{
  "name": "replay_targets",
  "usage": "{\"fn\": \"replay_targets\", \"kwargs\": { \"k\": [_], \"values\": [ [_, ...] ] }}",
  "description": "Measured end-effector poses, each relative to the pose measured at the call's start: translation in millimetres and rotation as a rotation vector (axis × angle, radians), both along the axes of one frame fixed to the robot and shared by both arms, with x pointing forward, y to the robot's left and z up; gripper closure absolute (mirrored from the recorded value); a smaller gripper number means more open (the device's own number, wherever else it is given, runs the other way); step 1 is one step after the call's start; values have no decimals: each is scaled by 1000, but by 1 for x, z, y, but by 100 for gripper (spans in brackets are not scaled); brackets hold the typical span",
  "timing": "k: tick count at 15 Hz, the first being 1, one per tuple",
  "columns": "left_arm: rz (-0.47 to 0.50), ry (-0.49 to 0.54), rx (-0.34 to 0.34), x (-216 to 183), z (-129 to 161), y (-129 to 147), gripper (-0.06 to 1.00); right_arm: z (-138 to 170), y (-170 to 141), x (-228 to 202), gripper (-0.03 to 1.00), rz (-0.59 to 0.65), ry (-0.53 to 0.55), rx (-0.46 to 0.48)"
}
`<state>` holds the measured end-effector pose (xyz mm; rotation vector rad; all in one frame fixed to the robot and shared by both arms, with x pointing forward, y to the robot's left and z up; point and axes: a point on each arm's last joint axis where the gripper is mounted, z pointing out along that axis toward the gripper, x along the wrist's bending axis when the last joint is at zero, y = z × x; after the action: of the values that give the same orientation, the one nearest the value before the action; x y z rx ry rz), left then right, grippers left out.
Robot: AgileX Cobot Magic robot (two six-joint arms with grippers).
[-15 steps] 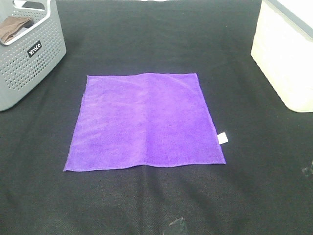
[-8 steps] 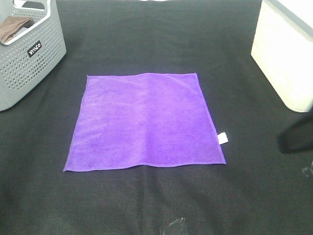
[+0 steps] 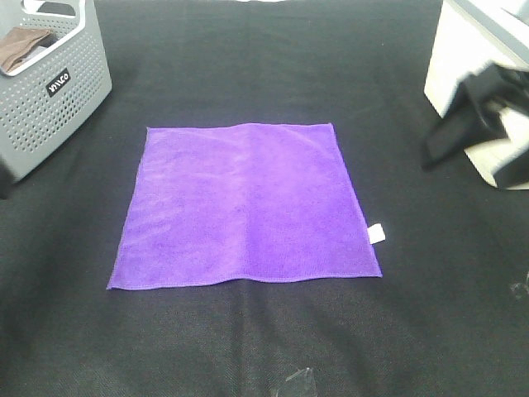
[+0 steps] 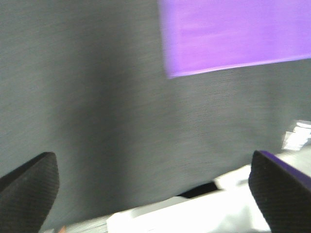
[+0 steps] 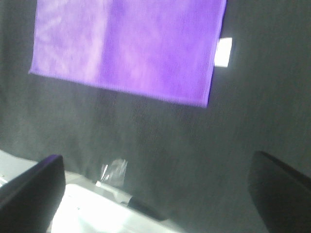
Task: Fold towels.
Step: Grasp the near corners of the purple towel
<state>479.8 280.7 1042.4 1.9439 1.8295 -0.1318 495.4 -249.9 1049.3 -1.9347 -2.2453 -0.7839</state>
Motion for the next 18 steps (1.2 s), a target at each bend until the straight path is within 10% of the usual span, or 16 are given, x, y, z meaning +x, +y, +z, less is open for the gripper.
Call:
{"fn": "replay_targets", "kwargs": {
  "k": [8, 18],
  "values": [
    [7, 103, -31, 63, -80, 5, -4, -87, 5, 69, 1, 110, 184, 250],
    [-20, 216, -215, 81, -155, -12, -4, -136, -18, 82, 1, 75, 242, 230]
  ]
}}
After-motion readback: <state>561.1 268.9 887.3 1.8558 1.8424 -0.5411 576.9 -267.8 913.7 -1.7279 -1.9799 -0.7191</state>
